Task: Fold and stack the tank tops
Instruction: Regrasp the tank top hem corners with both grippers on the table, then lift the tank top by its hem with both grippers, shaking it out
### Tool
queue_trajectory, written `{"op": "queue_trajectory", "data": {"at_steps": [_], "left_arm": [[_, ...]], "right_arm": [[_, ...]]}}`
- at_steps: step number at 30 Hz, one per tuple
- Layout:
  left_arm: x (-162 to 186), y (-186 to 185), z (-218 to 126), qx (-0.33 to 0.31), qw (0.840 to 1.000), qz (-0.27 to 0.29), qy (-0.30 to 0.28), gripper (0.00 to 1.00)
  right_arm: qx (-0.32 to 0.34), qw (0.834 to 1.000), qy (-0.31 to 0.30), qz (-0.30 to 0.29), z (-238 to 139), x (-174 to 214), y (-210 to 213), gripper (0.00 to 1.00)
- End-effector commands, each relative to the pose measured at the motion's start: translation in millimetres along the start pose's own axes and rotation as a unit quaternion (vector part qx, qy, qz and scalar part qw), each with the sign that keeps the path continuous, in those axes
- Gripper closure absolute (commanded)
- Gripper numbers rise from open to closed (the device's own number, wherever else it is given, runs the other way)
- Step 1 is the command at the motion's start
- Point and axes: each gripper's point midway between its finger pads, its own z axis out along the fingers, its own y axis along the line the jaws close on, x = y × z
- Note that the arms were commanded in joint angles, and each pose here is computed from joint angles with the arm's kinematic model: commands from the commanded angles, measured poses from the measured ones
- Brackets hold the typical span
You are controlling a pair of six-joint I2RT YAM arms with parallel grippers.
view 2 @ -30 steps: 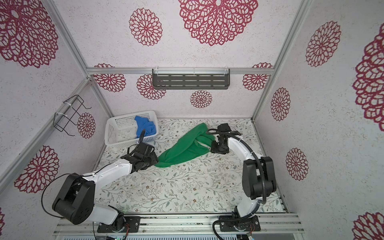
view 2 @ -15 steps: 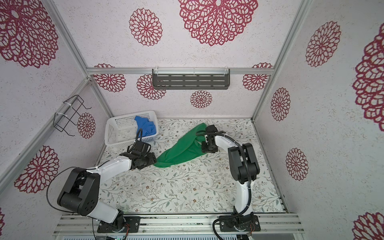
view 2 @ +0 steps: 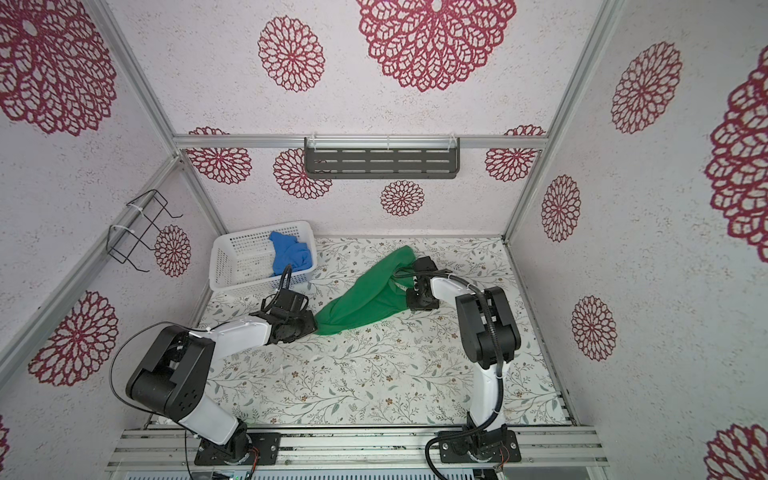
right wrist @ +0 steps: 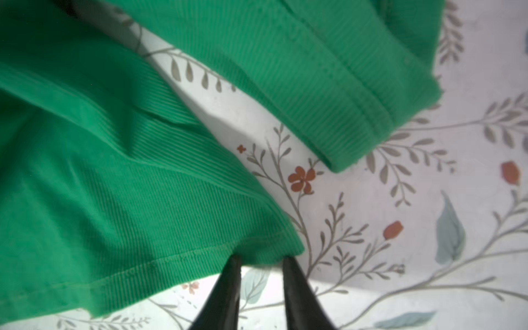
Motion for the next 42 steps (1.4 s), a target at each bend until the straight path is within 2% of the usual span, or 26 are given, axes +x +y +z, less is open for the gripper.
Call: {"op": "queue_trajectory", "data": {"at_steps": [1, 5, 8, 12, 14, 21, 26, 30, 32, 38, 40, 42], "left_arm": [[16.4, 17.4, 13.4, -0.035, 0.999, 0.009, 0.020, 0.54], [1.5, 5.4, 7.0, -0.025, 0.999, 0.026, 0.004, 0.81], [-12.0, -11.1, -11.6, 0.000, 1.000, 0.026, -0.010, 1.00], [-34.9, -37.3, -57.1, 0.044, 0.998, 0.027, -0.041, 1.00], [-45.9, -51.9, -91.8, 0.061, 0.995, 0.038, -0.065, 1.00], [-59.3, -75.1, -195.2, 0.100, 0.984, 0.064, -0.137, 1.00], [-96.7, -94.3, -310.7, 0.067, 0.951, 0.125, -0.274, 1.00], [-112.1, -123.8, -378.0, 0.118, 0.923, 0.151, -0.335, 1.00], [-117.7, -134.8, -405.3, 0.124, 0.909, 0.172, -0.359, 1.00], [-129.3, -155.3, -447.2, 0.129, 0.888, 0.217, -0.384, 1.00], [-137.0, -155.0, -450.9, 0.116, 0.882, 0.225, -0.397, 1.00], [-148.4, -151.7, -438.8, 0.104, 0.887, 0.223, -0.391, 1.00]], "right_arm": [[-0.009, 1.000, -0.006, 0.000, -8.7, 5.6, 2.2, 0.86], [-0.019, 1.000, -0.018, -0.002, -24.6, 11.5, 4.4, 1.00], [-0.020, 0.999, -0.031, -0.010, -50.4, 13.0, 5.6, 1.00], [-0.006, 0.999, -0.047, -0.023, -99.4, 14.3, 2.7, 1.00], [-0.008, 0.998, -0.057, -0.025, -127.7, 18.9, 3.8, 1.00], [-0.024, 0.996, -0.086, -0.029, -210.3, 42.3, 10.4, 1.00], [-0.047, 0.980, -0.195, -0.019, -310.9, 23.6, 20.1, 1.00], [-0.059, 0.967, -0.247, -0.018, -369.4, 15.0, 24.4, 1.00], [-0.071, 0.959, -0.274, -0.024, -393.4, 11.4, 28.6, 1.00], [-0.118, 0.935, -0.331, -0.052, -442.0, 0.1, 47.6, 1.00], [-0.121, 0.934, -0.332, -0.059, -439.7, -5.4, 51.1, 1.00], [-0.113, 0.939, -0.320, -0.063, -427.1, -11.5, 51.1, 1.00]]}}
